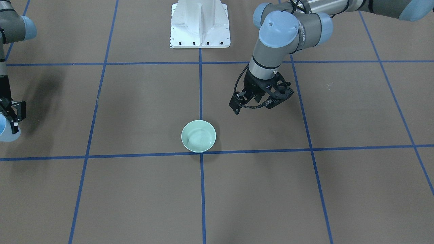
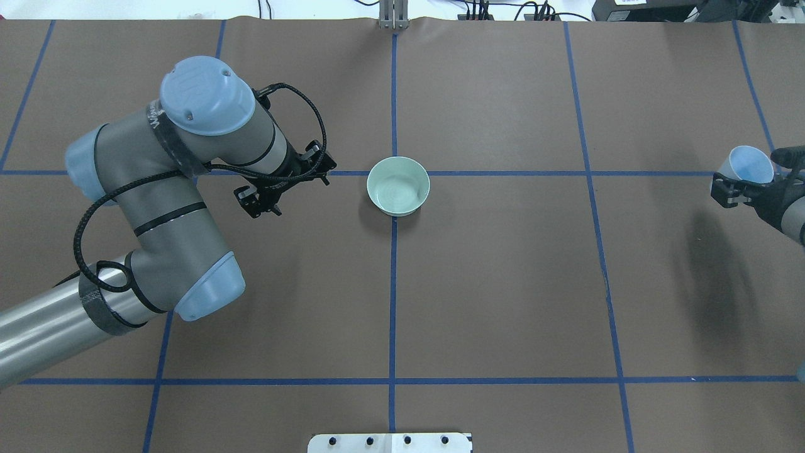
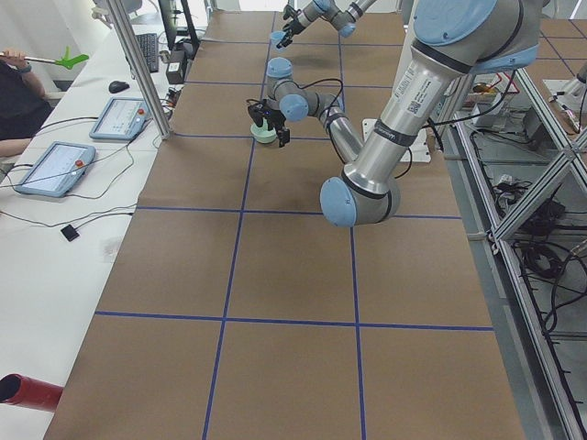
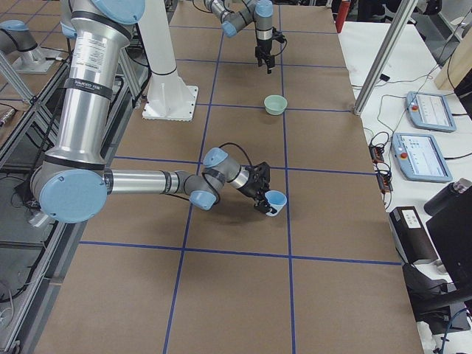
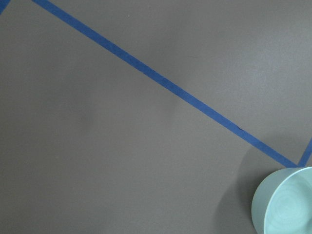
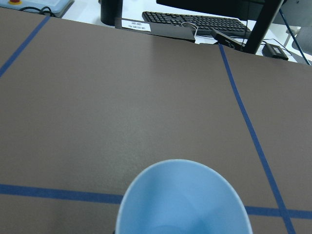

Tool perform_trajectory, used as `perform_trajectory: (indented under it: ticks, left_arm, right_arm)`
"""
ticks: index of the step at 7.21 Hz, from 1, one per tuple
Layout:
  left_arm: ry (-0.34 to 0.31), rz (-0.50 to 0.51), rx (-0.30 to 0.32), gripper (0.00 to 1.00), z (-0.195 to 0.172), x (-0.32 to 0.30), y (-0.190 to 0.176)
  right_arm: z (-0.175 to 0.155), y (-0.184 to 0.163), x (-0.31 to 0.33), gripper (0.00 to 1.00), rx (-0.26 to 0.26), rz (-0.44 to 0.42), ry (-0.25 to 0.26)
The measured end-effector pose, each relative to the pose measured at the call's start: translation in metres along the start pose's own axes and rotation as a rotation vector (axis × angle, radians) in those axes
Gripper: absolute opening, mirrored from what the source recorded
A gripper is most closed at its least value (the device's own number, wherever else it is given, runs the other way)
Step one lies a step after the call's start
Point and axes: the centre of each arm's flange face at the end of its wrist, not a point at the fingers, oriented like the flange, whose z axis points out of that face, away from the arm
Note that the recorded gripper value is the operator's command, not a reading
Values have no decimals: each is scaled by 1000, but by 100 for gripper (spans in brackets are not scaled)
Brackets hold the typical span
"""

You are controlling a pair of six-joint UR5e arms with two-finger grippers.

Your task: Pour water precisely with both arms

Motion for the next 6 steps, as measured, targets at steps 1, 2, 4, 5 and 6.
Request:
perform_trajectory:
  ticks: [1, 2, 4, 5, 6]
  left_arm:
    - [4, 39, 10, 100, -12, -9, -6]
    - [-6, 101, 24, 100, -25, -34, -16]
    - [-53, 219, 65, 100, -45, -99, -57]
    - [-79, 267, 85, 100, -50, -123, -79]
    - [-109, 319, 102, 100, -53, -147, -102]
  right_arm:
    - [-4, -22, -22, 0, 9, 3, -66]
    - [-10, -49, -55, 0, 29, -9, -150]
    - [-24, -117, -141, 0, 111, -121, -315]
    - [-26, -144, -181, 0, 123, -205, -355]
    - [-29, -169, -225, 0, 113, -297, -387]
